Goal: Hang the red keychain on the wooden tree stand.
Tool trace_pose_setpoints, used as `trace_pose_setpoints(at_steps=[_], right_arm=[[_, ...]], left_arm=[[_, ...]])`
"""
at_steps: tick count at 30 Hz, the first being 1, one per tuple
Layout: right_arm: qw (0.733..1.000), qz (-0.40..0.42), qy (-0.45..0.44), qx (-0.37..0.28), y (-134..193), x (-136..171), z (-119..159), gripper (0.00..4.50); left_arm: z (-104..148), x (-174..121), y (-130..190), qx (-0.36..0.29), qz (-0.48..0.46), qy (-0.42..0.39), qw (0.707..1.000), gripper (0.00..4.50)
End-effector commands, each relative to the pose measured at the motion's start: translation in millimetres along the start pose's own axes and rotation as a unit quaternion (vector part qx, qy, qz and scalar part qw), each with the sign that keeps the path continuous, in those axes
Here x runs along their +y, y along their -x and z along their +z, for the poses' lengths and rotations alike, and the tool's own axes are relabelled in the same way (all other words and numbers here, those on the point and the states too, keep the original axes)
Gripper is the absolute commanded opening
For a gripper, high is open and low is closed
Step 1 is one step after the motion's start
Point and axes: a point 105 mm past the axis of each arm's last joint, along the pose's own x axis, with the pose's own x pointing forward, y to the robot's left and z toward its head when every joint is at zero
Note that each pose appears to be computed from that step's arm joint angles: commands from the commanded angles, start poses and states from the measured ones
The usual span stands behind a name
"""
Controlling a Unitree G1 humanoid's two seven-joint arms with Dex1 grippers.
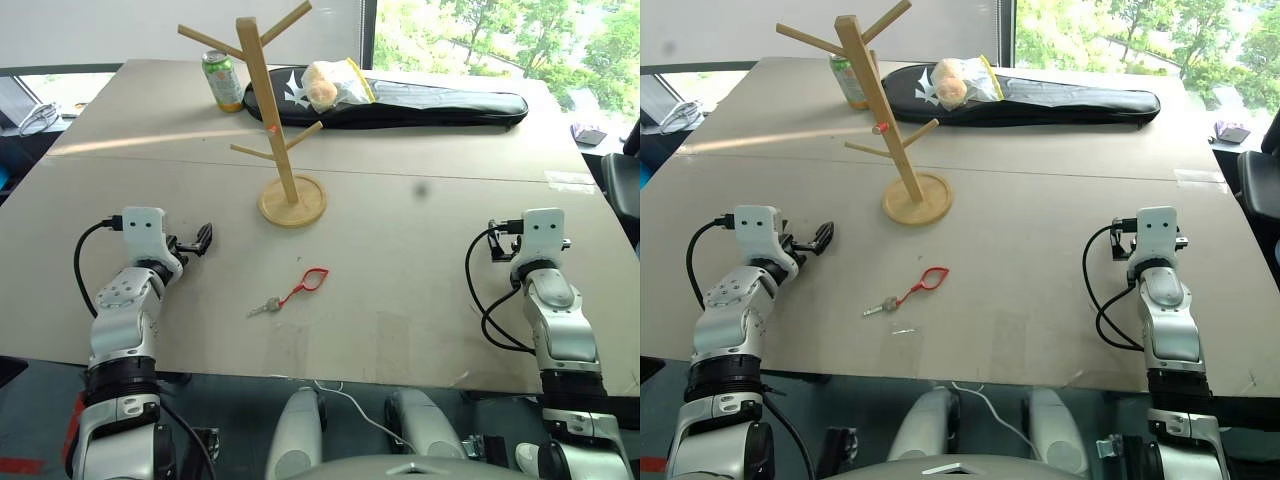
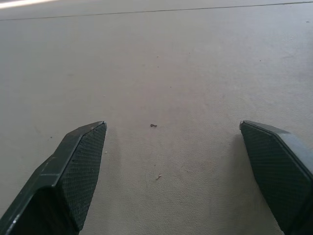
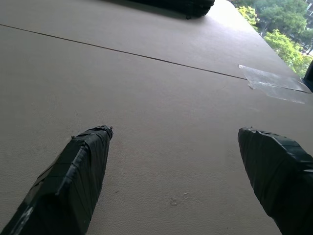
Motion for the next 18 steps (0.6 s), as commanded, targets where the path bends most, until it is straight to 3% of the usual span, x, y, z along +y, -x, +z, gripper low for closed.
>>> trace_pose_setpoints(at_steps=[1, 3, 6, 9, 14, 18], right_arm=[[0.999, 0.005, 0.009, -0.032, -1.8, -3.9, 18.7, 4.4], [0.998, 0.041, 0.015, -0.041, -3.2, 0.6, 28.6, 4.4], [0.993, 0.106, 0.022, -0.05, -3.4, 12.0, 40.4, 4.4], [0.972, 0.222, 0.02, -0.069, 4.7, 34.7, 60.9, 4.4], [0.909, 0.411, 0.012, -0.064, 37.1, 68.7, 80.0, 4.4], [0.831, 0.555, 0.027, -0.022, 82.2, 90.7, 82.0, 4.4]], left_arm=[[19.9, -3.2, 7.8, -0.011, -0.049, -0.026, 0.998, 4.5], [37.1, -24.4, 19.8, -0.002, -0.157, -0.057, 0.986, 4.5], [50.2, -43.2, 33.2, 0.025, -0.248, -0.071, 0.966, 4.5], [72.7, -74.9, 55.0, 0.047, -0.367, -0.095, 0.924, 4.5], [84.1, -112.1, 85.1, 0.087, -0.492, -0.128, 0.857, 4.5], [65.4, -129.1, 93.1, 0.116, -0.533, -0.171, 0.821, 4.5]])
